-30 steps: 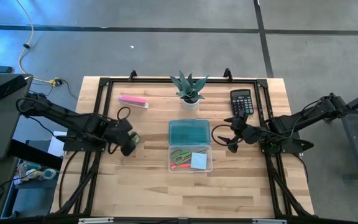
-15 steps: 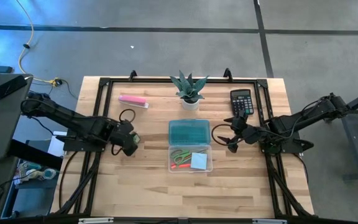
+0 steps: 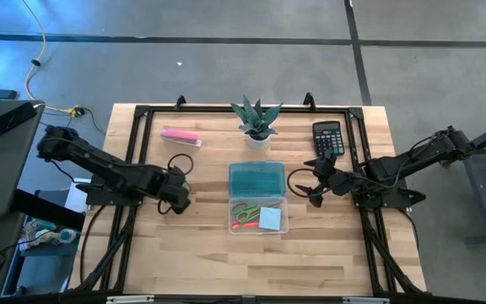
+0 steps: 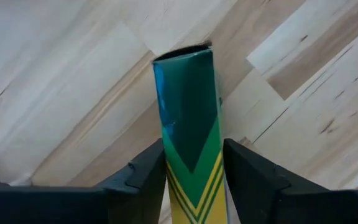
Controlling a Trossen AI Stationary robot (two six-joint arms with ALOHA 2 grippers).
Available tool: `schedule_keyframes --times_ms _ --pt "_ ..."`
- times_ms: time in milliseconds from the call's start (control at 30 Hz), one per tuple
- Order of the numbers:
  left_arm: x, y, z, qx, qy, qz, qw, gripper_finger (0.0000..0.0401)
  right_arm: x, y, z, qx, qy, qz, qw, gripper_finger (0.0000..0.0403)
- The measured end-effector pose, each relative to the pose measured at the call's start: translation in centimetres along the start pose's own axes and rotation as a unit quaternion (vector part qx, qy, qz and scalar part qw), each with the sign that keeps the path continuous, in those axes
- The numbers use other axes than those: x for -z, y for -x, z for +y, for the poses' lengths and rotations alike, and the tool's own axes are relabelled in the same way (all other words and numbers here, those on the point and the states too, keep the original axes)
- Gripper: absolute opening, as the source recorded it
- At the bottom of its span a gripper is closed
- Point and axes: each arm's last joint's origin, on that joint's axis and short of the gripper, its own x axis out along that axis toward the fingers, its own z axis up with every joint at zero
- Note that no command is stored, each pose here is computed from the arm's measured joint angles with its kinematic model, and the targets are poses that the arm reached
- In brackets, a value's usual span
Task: Pack school essentials
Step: Put the crayon box into the blue supply box
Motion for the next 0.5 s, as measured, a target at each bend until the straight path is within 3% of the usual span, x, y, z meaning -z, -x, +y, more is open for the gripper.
schedule_keyframes --times_ms 300,500 --pt "-0.06 -0.33 -0.32 -0.003 -0.019 0.002 1.0 0.0068 0.0 0.0 0.01 0.0 -0.001 0.0 1.0 0.04" --pt "-0.24 -0.06 -0.49 0.007 -0.047 -0.007 0.999 0.0056 -0.01 0.0 0.01 0.0 -0.035 0.0 0.999 0.04"
